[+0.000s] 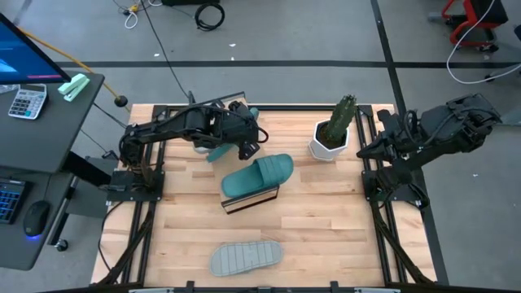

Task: Pick and place slides into the shelf
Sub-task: Put the green slipper on the shelf

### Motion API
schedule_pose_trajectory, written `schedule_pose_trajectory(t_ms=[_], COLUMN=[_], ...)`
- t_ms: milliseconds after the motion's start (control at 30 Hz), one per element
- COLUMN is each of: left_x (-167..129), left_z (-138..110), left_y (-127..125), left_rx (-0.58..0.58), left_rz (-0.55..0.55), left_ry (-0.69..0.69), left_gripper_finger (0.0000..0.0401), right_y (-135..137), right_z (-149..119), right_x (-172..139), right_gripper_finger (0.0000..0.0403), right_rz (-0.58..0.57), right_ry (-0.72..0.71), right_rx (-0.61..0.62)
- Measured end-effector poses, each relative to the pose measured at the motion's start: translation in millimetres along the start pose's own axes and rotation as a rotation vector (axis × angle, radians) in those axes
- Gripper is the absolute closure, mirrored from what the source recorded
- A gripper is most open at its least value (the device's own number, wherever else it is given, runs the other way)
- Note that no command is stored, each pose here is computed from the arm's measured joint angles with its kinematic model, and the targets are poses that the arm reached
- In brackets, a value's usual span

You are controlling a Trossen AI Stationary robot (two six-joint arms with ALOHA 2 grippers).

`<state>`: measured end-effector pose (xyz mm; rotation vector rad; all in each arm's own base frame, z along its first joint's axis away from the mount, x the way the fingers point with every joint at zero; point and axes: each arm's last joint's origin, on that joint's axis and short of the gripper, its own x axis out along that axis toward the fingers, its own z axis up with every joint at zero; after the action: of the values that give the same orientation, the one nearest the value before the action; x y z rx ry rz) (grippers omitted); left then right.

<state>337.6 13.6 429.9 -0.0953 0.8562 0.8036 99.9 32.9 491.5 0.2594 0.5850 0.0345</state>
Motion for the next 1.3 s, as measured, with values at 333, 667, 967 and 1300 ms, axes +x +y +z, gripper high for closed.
schedule_pose_trajectory(t_ms=[333,667,967,1300], left_x=[1.7,2.9,-6.7,-5.3], left_z=[2.5,-1.9,0.2,-2.0], left_y=[-2.8,-15.0,-8.3,-6.0], left_rx=[-0.015,0.025,0.035,0.041], left_rz=[-0.011,-0.014,-0.022,0.022], left_ry=[-0.018,-0.007,-0.007,0.022], left_gripper_finger=[0.0361,0.0361,0.0361,0.0361], right_y=[0.4,0.4,0.4,0.4], right_z=[0.3,0.4,0.3,0.4], right_x=[1.2,1.2,1.2,1.2], right_gripper_finger=[0.0399,0.0400,0.0400,0.0401], right_rz=[-0.001,-0.001,-0.001,-0.001], right_ry=[0.003,0.003,0.003,0.003], right_rx=[-0.001,0.000,0.000,-0.001])
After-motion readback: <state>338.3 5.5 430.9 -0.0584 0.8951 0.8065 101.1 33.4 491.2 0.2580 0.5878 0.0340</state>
